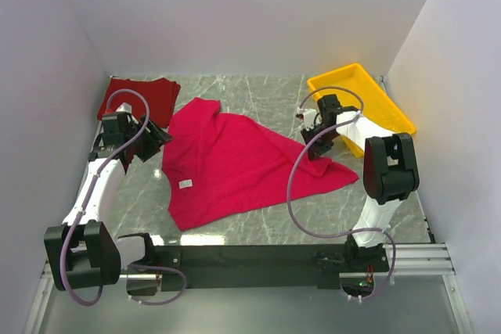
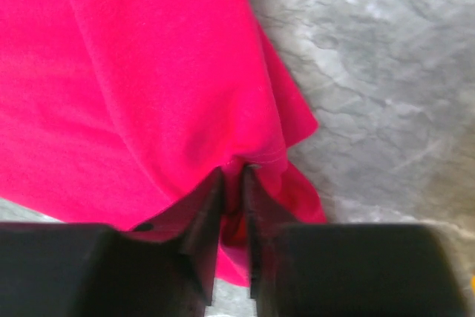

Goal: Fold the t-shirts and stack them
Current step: Flatten the tshirt out

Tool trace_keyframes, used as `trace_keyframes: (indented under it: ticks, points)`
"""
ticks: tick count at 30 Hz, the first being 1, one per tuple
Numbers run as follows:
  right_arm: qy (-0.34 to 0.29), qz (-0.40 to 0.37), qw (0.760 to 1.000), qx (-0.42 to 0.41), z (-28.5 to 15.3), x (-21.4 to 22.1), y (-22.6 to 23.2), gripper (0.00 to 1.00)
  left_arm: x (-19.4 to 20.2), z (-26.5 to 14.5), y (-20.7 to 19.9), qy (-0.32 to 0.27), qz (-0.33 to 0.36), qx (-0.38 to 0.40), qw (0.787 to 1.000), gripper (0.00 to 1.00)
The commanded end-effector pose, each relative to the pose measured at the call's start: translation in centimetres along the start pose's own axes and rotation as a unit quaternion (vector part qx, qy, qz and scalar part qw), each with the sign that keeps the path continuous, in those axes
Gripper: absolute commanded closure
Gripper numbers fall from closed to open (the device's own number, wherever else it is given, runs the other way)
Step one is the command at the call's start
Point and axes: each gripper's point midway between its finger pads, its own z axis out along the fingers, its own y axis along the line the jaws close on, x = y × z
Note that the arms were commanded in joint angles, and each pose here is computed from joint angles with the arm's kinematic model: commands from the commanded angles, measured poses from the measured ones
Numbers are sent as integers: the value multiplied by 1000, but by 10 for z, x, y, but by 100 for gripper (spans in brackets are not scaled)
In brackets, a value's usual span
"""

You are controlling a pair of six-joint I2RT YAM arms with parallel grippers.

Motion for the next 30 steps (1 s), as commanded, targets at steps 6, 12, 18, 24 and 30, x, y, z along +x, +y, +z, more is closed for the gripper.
trace_keyframes:
  ticks: [6, 12, 18, 24, 30]
  points:
    - [-77, -71, 994, 18, -24, -27, 20, 84, -4, -5, -9, -13, 3, 22, 1000, 33]
    - [-101, -171, 980, 9, -38, -18, 44, 87, -4, -5, -8, -12, 6, 22, 1000, 33]
    - [-110, -326, 939, 14, -39, 12, 86, 82, 2, -2, -6, -5, 1, 25, 1000, 33]
    - [-76, -362, 928, -48, -24, 44, 122, 59, 2, -1, -6, -2, 2, 25, 1000, 33]
    - [-140, -235, 961, -39, -60, -7, 106, 42, 2, -2, -5, -4, 4, 24, 1000, 33]
